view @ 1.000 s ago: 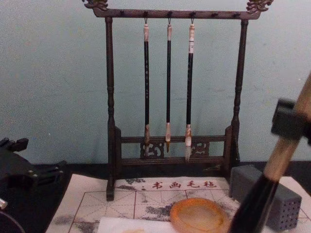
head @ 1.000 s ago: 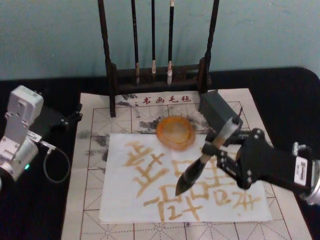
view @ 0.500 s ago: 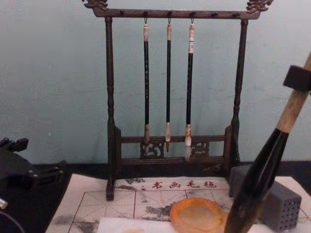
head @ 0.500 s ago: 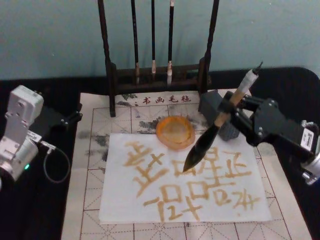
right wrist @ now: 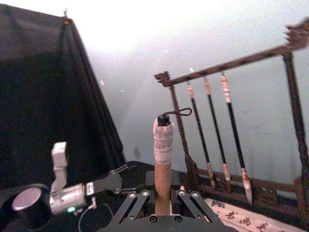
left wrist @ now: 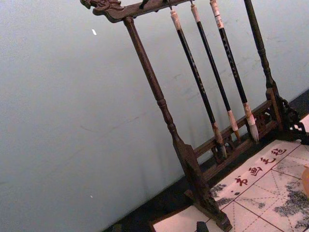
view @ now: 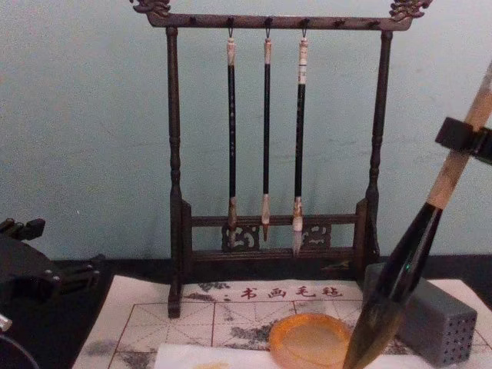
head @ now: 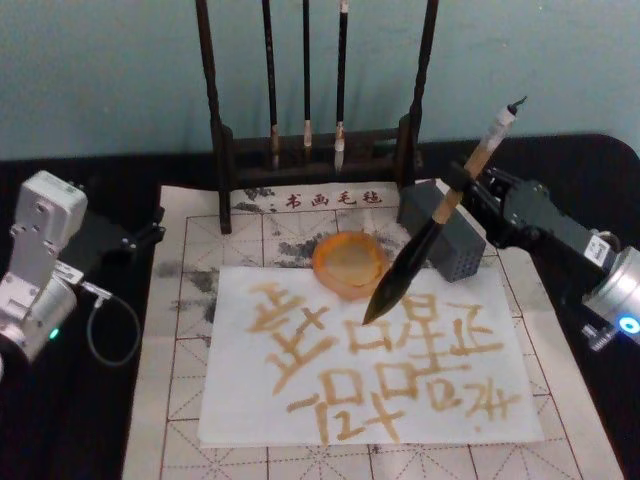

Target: Pick up the brush from the inkstone, write on the paper, then place the brush back to its original position.

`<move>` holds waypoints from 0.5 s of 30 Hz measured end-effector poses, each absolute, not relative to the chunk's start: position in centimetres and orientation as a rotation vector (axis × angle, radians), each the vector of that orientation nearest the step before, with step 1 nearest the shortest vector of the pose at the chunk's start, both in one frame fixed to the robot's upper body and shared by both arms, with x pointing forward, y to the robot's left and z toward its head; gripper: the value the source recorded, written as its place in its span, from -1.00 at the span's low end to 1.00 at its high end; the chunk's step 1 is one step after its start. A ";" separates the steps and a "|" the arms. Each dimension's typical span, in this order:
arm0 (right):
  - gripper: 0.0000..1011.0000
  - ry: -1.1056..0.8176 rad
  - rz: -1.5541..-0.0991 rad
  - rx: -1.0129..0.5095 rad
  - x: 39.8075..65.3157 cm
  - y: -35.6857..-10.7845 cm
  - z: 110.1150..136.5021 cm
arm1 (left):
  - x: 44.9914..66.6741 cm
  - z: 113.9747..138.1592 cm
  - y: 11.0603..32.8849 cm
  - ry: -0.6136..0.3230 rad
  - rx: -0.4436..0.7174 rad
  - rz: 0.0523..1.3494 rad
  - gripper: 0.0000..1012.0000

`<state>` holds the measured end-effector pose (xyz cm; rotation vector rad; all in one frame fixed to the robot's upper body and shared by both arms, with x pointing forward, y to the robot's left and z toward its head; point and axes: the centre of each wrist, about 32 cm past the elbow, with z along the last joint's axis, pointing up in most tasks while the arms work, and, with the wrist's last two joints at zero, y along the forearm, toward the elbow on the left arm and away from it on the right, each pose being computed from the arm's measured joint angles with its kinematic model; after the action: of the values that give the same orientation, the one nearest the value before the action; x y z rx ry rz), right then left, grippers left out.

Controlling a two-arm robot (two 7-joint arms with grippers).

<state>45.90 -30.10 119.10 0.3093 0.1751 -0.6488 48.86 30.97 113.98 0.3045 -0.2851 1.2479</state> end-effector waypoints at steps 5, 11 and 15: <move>-0.61 0.253 -0.699 0.330 46.8 -29.8 118.7 | 48.9 114.0 31.0 -0.285 0.305 1.248 0.98; -0.61 0.353 -0.763 0.347 48.0 -29.4 118.4 | 48.9 114.0 31.0 -0.285 0.304 1.248 0.98; -0.61 0.403 -0.796 0.353 48.8 -29.1 118.3 | 48.9 114.0 31.0 -0.285 0.304 1.248 0.98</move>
<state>48.78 -29.06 118.28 0.3533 0.4030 -0.7959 48.86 30.97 113.98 0.3045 -0.2850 1.2480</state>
